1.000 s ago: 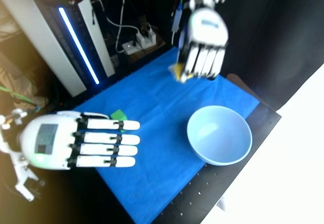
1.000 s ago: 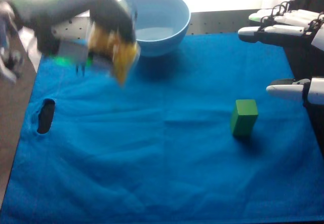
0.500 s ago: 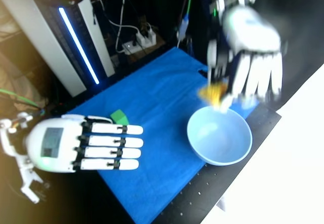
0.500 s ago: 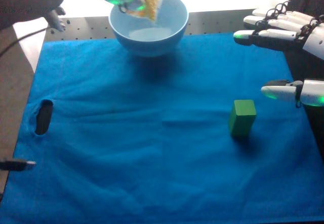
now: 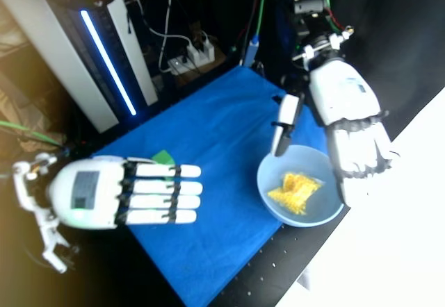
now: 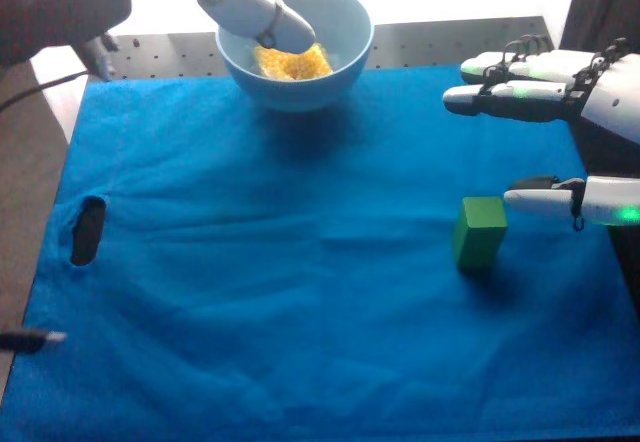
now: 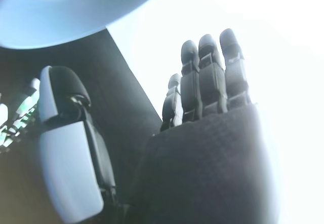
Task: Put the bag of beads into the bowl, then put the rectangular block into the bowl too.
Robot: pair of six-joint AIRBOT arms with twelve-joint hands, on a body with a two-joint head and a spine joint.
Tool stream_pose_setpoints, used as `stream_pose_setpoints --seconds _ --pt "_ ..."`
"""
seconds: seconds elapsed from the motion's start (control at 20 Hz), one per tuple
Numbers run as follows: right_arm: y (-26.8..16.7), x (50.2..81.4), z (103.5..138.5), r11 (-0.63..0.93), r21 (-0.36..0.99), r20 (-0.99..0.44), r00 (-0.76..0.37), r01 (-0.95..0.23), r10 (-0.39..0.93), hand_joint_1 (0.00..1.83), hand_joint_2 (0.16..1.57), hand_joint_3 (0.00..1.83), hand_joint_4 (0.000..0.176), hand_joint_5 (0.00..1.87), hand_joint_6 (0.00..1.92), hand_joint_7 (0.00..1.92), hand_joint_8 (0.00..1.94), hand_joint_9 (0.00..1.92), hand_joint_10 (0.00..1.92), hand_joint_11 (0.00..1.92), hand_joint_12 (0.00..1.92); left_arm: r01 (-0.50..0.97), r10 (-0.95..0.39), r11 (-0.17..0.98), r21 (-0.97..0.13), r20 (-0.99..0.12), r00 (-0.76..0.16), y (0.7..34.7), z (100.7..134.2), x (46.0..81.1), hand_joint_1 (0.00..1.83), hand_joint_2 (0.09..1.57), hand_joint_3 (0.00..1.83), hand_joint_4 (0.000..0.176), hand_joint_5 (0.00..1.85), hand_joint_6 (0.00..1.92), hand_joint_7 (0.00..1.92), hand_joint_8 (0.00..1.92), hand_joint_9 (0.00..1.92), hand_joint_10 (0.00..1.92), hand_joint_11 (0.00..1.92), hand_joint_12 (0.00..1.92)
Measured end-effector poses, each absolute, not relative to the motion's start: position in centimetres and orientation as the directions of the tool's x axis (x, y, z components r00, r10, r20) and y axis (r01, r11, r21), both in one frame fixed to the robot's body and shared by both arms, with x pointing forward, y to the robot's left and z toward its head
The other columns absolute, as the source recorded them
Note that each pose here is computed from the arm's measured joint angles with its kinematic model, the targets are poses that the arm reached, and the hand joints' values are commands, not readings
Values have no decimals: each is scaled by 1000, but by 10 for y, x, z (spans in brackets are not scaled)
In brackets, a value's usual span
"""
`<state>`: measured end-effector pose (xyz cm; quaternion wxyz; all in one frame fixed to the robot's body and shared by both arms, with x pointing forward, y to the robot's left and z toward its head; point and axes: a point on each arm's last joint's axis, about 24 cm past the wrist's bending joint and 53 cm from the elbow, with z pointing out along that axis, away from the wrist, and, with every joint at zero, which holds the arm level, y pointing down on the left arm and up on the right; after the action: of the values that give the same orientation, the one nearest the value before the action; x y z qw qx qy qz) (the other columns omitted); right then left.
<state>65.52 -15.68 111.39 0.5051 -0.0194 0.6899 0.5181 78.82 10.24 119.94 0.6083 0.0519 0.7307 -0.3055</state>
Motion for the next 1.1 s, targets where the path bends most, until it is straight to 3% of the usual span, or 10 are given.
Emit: stream_pose_setpoints --seconds 0.05,0.15,0.25,0.35,0.5,0.75,0.8,0.95,1.0,1.1 --pt "-158 655 1115 464 694 -718 -487 -550 497 674 1166 0 30 301 1 207 7 154 10 126 105 466 -292 802 -373 -926 -239 107 1205 777 728 919 0 176 0 0 154 3 123 0 0 238" --pt "-159 654 1118 464 693 -719 -486 -551 496 642 1166 0 28 300 1 215 8 167 13 153 120 508 -280 788 -347 -938 -205 119 1213 752 777 933 3 176 0 0 157 2 95 2 0 154" --pt "-158 651 1119 458 692 -720 -488 -558 493 585 1160 0 52 293 0 205 1 149 2 103 103 528 -303 756 -387 -922 -241 133 1203 724 753 964 0 176 0 0 95 0 49 0 0 214" --pt "-151 645 1116 450 685 -727 -502 -572 469 539 1148 0 38 259 0 161 0 94 0 51 84 521 -378 699 -490 -872 -312 150 1189 694 815 954 0 176 25 9 99 4 55 3 0 170" --pt "-145 636 1118 436 689 -724 -515 -579 459 580 1069 0 62 192 0 110 0 30 0 46 82 527 -408 663 -531 -847 -341 168 1182 652 732 930 0 176 6 0 88 1 100 1 0 399" --pt "-138 633 1118 412 692 -719 -518 -593 463 697 983 0 131 222 14 102 8 45 10 63 92 513 -506 606 -608 -792 -341 182 1183 621 818 944 0 113 8 3 4 1 65 0 0 353" --pt "-137 635 1113 417 693 -719 -522 -588 458 750 983 0 120 249 6 127 4 78 8 69 104 514 -508 604 -610 -791 -342 182 1181 620 822 943 0 101 19 3 27 4 30 2 0 277" --pt "-128 632 1092 442 686 -728 -552 -578 408 810 983 0 167 241 0 155 7 93 7 73 118 509 -536 589 -627 -775 -335 183 1184 620 799 941 0 108 14 1 63 3 21 3 0 264" --pt "-126 632 1088 445 687 -726 -558 -574 402 810 983 0 167 241 0 155 7 93 7 73 118 510 -536 587 -628 -774 -336 182 1183 620 799 941 0 108 14 1 63 3 21 3 0 264" --pt "-125 633 1081 459 684 -728 -565 -567 389 731 982 0 176 270 0 204 2 219 1 17 632 509 -539 582 -634 -769 -342 179 1181 620 807 951 1 101 17 0 82 2 33 2 0 361"
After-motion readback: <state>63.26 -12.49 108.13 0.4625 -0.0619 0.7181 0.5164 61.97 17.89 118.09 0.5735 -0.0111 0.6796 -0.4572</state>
